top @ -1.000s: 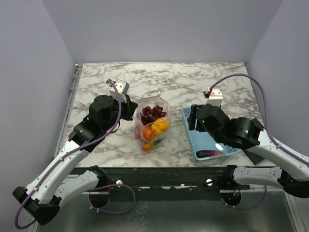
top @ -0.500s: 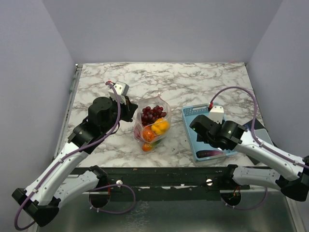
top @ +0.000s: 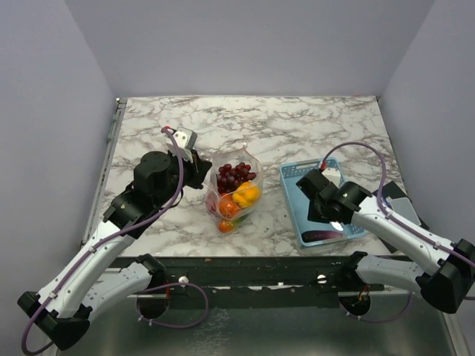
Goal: Place the food in the zip-top bag and seal the zipper
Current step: Adjust the fake vegetable in the bin.
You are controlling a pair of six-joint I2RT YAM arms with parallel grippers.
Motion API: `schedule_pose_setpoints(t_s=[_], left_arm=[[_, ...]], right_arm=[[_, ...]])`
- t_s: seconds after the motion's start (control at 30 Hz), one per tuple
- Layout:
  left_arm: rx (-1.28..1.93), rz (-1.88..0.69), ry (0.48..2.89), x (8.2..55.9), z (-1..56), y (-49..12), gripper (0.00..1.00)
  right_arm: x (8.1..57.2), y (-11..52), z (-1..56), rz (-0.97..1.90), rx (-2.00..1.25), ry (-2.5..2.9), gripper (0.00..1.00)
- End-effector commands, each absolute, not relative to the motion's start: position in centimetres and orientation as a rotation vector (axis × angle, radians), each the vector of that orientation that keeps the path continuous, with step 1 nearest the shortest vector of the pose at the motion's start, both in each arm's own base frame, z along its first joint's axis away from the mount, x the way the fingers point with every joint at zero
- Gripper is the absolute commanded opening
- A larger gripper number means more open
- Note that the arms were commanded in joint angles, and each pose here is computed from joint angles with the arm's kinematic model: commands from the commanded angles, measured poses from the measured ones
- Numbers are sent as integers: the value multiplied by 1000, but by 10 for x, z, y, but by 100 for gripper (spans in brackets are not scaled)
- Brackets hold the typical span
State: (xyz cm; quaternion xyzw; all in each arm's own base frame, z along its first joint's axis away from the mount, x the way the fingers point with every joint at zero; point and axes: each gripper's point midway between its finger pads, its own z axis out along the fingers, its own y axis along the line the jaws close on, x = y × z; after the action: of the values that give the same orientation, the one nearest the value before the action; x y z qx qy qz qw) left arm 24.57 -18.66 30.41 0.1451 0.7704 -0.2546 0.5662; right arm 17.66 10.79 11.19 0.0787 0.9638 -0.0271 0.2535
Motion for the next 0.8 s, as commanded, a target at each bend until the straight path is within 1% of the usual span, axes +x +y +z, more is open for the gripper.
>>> schedule_pose_setpoints(t_s=[0.0,0.3,0.77], left_arm=[[359,-618,1769,242,310,-188,0],[374,-643,1752,236,313,-188,0],[382,-656,1743,232,314,-189,0]], right_arm=[[164,119,101,6,171,2718,1],[136,117,82,-39,148,2906,1],[121,107,68,-145,87,3031,1]])
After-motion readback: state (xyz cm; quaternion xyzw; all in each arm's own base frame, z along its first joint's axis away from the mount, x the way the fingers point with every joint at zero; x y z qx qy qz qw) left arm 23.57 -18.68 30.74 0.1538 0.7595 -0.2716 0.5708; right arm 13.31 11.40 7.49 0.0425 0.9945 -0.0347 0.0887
